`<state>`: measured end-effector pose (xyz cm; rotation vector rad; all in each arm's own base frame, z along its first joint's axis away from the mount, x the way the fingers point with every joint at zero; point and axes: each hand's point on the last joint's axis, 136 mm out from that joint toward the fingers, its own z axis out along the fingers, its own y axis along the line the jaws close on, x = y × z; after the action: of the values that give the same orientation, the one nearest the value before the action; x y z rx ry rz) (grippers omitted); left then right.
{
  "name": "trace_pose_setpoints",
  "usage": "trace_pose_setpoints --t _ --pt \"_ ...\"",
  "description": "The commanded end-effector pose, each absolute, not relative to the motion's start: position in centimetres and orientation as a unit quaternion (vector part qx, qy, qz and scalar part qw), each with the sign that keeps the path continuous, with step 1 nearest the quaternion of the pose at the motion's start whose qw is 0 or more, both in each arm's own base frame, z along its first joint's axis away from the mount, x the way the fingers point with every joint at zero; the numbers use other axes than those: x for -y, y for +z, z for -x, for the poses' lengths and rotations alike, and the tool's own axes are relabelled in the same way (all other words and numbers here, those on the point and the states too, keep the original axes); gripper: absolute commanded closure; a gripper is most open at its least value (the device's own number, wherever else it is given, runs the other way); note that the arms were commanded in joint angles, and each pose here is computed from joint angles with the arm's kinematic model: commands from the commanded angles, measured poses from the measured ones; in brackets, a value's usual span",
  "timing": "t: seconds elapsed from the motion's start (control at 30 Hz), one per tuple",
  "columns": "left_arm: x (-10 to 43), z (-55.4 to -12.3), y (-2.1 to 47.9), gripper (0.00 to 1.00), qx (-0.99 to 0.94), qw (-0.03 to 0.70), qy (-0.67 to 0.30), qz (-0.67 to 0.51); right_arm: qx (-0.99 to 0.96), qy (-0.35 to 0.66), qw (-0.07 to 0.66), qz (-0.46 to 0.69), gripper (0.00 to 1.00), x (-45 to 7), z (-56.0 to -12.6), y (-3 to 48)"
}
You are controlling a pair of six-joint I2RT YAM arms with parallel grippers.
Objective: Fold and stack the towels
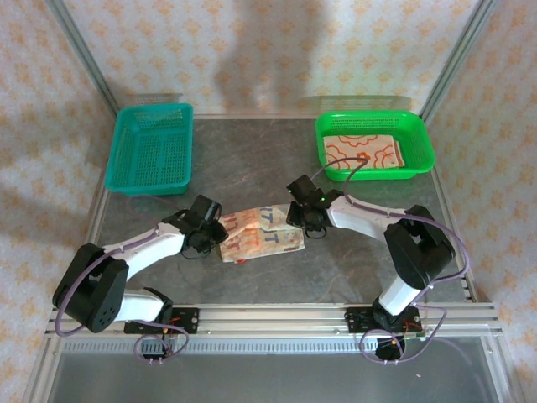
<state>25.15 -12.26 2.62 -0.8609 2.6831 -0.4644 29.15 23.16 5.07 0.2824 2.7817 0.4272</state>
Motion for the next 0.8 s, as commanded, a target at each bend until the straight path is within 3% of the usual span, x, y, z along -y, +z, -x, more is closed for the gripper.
trace_pose_setpoints --t 0.0,0.77 --pt "12.4 -25.1 3.1 0.71 -0.921 0.148 -0.179 0.314 -0.973 0.143 0.142 -0.109 0.68 -22.7 -28.2 4.5" --pt "13.4 -25.1 2.4 0.76 -0.914 0.143 -0.211 0.315 -0.973 0.155 0.128 -0.109 0.71 -23.3 -27.4 3.7"
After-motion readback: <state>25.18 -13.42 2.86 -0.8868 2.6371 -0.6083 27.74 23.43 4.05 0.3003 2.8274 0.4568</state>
